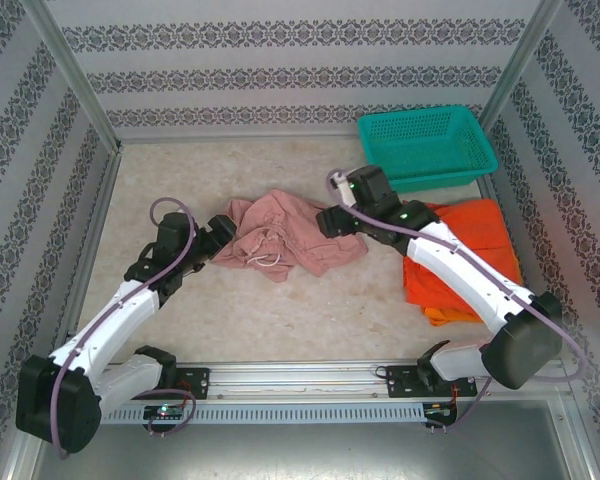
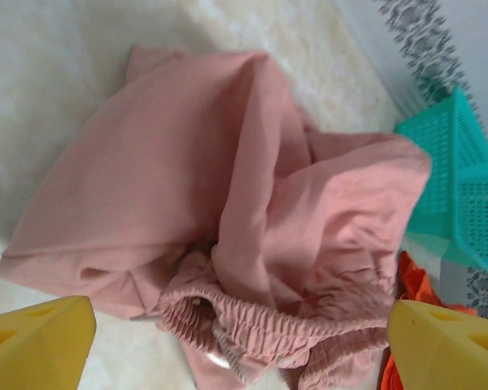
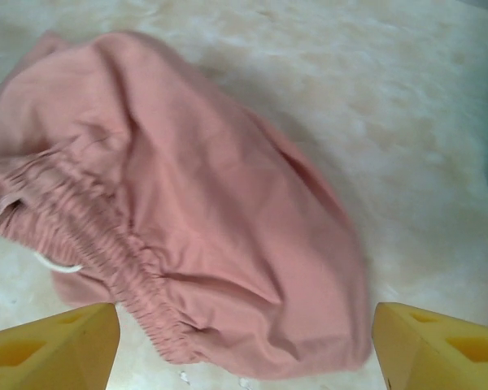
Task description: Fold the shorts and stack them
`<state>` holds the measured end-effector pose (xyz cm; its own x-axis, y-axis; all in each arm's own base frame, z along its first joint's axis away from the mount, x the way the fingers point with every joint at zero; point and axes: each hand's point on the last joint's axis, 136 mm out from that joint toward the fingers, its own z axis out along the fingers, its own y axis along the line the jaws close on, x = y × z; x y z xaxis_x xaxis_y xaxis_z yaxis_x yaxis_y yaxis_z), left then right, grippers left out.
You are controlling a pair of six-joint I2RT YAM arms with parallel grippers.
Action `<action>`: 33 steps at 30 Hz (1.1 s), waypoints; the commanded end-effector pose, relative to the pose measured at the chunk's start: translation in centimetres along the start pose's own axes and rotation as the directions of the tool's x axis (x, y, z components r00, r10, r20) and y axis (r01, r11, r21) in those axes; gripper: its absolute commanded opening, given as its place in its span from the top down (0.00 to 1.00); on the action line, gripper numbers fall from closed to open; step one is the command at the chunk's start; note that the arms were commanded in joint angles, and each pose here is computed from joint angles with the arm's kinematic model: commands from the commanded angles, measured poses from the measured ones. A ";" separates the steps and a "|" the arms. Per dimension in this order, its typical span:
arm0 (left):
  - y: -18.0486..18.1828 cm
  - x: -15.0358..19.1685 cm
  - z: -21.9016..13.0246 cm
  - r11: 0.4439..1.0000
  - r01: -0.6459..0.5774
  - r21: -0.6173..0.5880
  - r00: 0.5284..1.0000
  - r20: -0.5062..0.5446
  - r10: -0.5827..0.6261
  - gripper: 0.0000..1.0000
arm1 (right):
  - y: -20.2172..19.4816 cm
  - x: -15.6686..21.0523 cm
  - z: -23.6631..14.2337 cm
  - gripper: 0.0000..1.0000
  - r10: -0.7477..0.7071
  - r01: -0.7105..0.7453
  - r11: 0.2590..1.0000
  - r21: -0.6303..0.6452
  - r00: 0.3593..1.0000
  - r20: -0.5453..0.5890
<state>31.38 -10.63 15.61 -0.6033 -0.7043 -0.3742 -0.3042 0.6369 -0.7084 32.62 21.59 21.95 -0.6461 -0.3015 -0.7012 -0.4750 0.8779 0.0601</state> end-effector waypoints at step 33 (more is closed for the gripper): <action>-0.7 3.9 9.0 0.989 0.142 0.038 0.970 -0.205 -0.131 0.63 | 2.8 15.3 12.3 0.32 -0.342 0.412 0.911 -0.005 0.748 -0.569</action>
<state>33.99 -15.67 7.07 -0.7061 -0.6992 -0.1121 -0.4239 0.5442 -0.7239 27.90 24.25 3.05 -0.6176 -0.7688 -0.1658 -0.7399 0.6394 -0.2091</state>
